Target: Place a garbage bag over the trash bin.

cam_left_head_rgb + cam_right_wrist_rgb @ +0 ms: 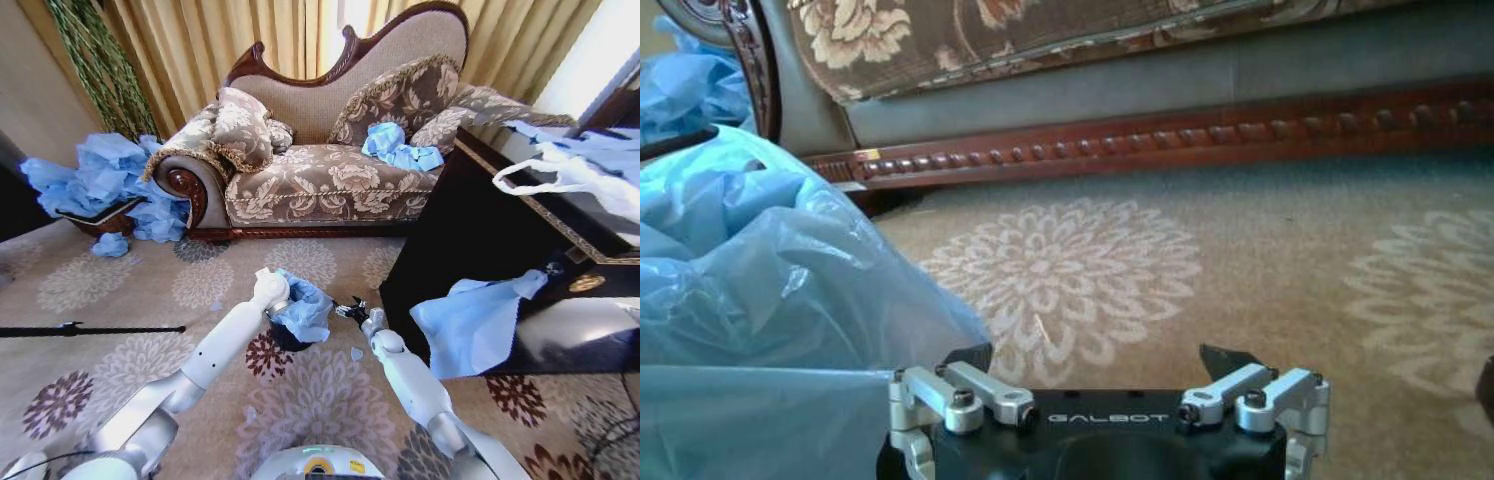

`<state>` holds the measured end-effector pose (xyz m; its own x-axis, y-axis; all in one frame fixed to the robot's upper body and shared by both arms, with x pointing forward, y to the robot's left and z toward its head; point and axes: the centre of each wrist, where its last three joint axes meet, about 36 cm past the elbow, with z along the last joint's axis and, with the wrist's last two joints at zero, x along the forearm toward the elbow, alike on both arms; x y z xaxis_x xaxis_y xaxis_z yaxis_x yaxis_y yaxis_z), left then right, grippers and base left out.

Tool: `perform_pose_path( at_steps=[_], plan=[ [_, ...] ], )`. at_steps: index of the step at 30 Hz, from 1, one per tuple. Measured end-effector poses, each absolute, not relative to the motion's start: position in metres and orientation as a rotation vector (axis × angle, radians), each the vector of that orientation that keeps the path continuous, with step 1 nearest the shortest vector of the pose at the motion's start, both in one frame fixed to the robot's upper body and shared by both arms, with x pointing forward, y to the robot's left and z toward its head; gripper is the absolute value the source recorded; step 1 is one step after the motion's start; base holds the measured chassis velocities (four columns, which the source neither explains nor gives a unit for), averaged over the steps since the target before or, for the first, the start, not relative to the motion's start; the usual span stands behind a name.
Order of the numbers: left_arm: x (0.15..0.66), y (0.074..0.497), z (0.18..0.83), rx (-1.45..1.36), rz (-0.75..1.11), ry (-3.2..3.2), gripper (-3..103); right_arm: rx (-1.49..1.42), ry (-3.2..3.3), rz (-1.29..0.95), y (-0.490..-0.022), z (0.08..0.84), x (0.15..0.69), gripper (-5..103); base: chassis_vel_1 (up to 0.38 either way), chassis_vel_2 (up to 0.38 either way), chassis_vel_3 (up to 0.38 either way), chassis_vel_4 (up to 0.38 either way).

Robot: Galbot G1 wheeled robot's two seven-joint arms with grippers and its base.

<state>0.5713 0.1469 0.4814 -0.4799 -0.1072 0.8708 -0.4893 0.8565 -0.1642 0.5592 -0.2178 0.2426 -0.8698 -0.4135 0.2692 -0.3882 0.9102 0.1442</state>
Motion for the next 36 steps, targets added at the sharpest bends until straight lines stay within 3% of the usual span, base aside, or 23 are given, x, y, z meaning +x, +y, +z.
perform_pose_path(
  at_steps=[1,2,3,4,7,8,10,11,19,36],
  plan=[
    [0.571,0.147,0.481,0.435,0.488,-2.043,38,0.597,-2.777,-0.123,-0.218,0.243,0.559,100,0.0,0.0,0.0,0.0],
    [0.571,0.146,0.481,0.434,0.488,-2.043,28,0.595,-2.778,-0.122,-0.219,0.243,0.559,100,0.0,0.0,0.0,0.0],
    [0.571,0.146,0.481,0.433,0.489,-2.042,28,0.592,-2.779,-0.119,-0.22,0.243,0.56,100,0.0,0.0,0.0,0.0],
    [0.571,0.145,0.481,0.433,0.489,-2.042,16,0.588,-2.779,-0.117,-0.222,0.243,0.56,100,0.0,0.0,0.0,0.0],
    [0.571,0.145,0.48,0.433,0.489,-2.042,16,0.58,-2.778,-0.115,-0.223,0.243,0.561,100,0.0,0.0,0.0,0.0],
    [0.571,0.145,0.48,0.434,0.489,-2.043,6,0.574,-2.778,-0.114,-0.224,0.242,0.561,100,0.0,0.0,0.0,0.0],
    [0.571,0.145,0.481,0.434,0.49,-2.044,6,0.57,-2.778,-0.114,-0.224,0.242,0.561,100,0.0,0.0,0.0,0.0],
    [0.571,0.145,0.481,0.434,0.49,-2.044,1,0.569,-2.778,-0.114,-0.223,0.242,0.561,100,0.0,0.0,0.0,0.0],
    [0.564,0.152,0.487,0.429,0.49,-2.062,0,0.572,-2.775,-0.122,-0.219,0.241,0.56,100,0.0,0.0,0.0,0.0],
    [0.511,0.218,0.523,0.437,0.461,-2.116,0,0.601,-2.771,-0.128,-0.204,0.241,0.56,100,0.0,0.0,0.0,0.0]
  ],
)
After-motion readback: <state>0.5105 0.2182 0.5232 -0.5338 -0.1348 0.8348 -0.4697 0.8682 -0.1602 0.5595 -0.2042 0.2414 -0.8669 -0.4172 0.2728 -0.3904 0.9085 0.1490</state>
